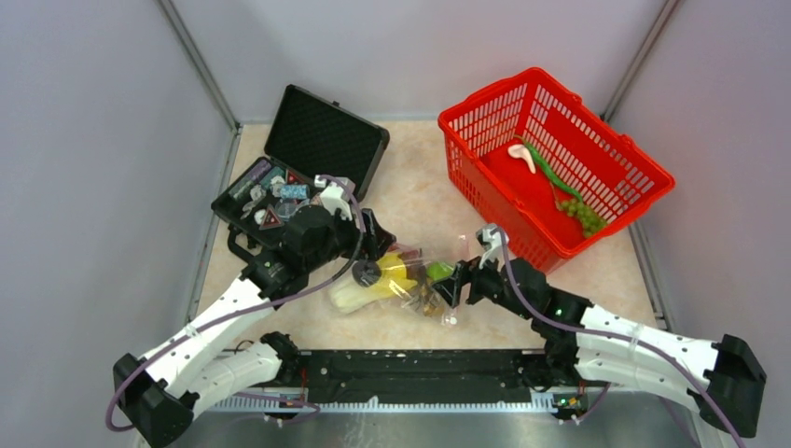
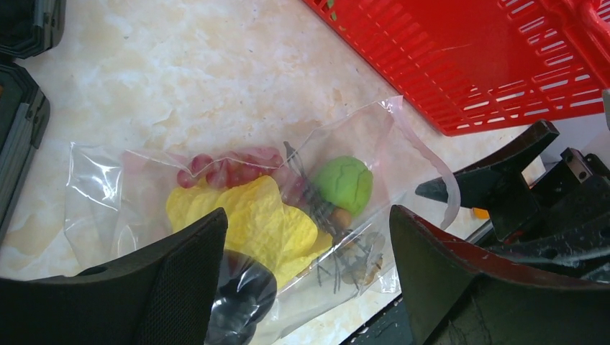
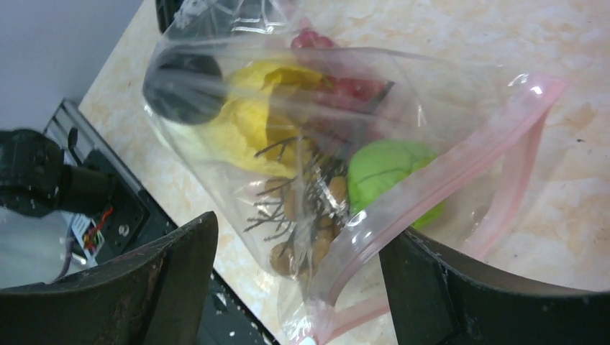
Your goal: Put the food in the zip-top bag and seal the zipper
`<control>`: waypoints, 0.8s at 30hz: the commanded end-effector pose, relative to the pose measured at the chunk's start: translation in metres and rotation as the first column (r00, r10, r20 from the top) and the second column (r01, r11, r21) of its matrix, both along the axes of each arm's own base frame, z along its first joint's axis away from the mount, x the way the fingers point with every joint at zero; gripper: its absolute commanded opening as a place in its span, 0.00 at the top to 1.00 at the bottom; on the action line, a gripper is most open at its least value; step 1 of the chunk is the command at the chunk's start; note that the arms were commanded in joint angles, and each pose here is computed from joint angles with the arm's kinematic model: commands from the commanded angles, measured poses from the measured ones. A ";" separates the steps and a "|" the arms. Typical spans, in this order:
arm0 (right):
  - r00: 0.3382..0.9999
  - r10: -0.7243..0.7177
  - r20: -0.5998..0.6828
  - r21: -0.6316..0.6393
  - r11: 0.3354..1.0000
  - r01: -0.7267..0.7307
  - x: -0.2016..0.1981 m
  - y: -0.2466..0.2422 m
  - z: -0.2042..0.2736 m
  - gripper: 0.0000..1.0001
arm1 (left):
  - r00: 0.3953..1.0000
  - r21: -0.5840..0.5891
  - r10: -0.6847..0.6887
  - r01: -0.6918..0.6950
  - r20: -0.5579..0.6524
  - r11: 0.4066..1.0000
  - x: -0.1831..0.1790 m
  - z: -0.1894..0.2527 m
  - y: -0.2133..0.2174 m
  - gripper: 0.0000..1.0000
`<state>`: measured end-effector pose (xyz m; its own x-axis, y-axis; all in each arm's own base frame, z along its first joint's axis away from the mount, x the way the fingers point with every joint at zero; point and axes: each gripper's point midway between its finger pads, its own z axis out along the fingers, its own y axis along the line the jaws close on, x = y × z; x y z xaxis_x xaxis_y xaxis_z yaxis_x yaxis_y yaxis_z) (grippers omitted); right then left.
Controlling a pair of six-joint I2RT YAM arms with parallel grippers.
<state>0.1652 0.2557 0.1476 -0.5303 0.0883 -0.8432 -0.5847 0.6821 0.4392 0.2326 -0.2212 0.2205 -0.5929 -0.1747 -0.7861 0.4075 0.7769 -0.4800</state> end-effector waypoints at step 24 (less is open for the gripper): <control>1.000 0.018 0.023 0.345 0.938 -0.025 0.038 0.028 0.084 1.00 | 0.963 0.036 -0.090 0.084 0.253 0.996 -0.035 0.031 -0.002 0.21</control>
<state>0.1962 0.2708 0.1706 -0.6013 0.2871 -0.7457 -0.5204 0.5674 0.6381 0.2000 -0.2233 0.2439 -0.4526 -0.0885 -0.8873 0.5866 0.7199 -0.3710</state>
